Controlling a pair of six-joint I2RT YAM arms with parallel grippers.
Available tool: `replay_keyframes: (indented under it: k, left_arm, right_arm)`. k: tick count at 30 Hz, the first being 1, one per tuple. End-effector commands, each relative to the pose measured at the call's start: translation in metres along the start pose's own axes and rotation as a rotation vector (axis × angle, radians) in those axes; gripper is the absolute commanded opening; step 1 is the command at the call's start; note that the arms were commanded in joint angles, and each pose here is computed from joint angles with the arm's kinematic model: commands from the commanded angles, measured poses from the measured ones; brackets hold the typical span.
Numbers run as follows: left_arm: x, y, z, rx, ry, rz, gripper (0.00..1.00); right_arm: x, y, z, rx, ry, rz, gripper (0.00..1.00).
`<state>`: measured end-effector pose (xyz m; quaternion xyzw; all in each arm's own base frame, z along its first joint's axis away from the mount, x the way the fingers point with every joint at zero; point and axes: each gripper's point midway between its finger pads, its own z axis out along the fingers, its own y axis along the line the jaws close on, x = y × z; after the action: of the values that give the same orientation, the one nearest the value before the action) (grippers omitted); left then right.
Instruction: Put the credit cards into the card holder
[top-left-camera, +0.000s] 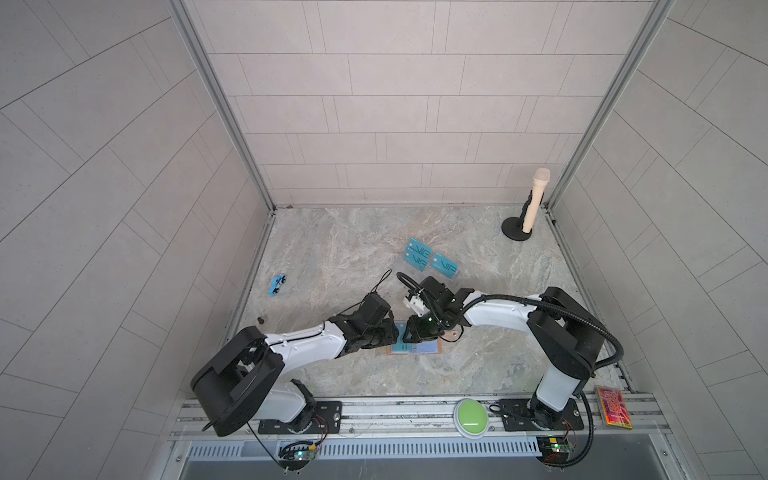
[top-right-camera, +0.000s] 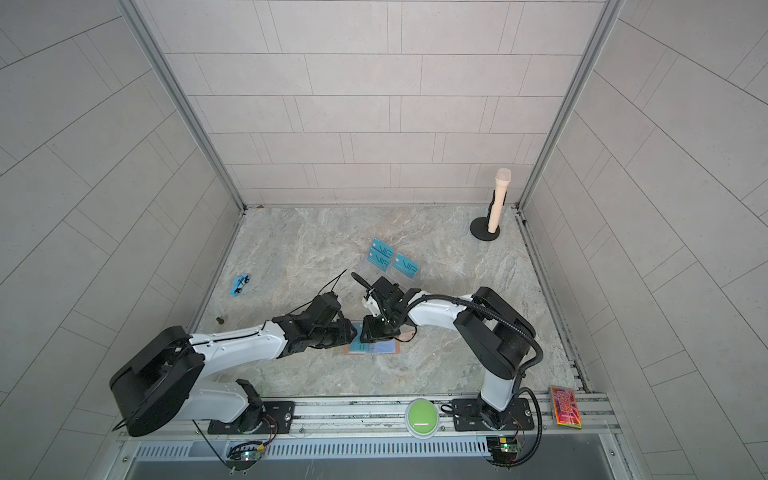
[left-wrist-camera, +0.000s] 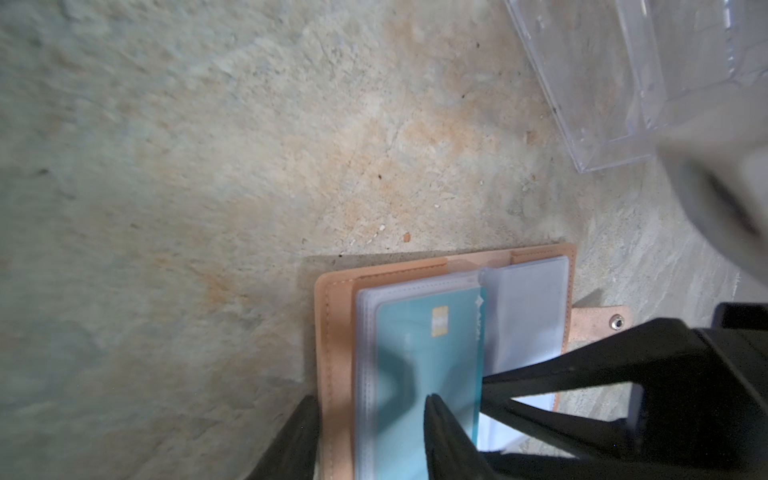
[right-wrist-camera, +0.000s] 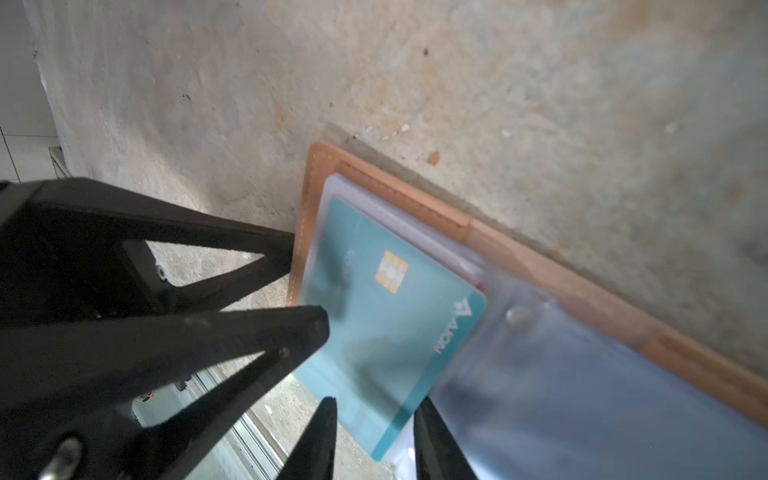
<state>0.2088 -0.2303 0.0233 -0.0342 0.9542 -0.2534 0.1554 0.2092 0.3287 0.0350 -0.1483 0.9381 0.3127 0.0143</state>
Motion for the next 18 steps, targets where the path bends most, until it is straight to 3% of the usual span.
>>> replay_keyframes:
  k: [1,10,18]
  left_arm:
    - [0.003,-0.003,0.004,0.027,0.008,0.001,0.45]
    - [0.006,0.001,0.005,0.029,0.01,-0.019,0.44]
    - [0.004,0.013,0.001,-0.051,0.0,-0.02,0.44]
  right_arm:
    - [-0.001,0.004,0.003,0.021,0.008,-0.021,0.34]
    - [-0.007,0.014,0.004,0.011,-0.006,-0.044,0.34]
    - [-0.003,0.002,-0.006,0.076,-0.04,-0.045,0.34]
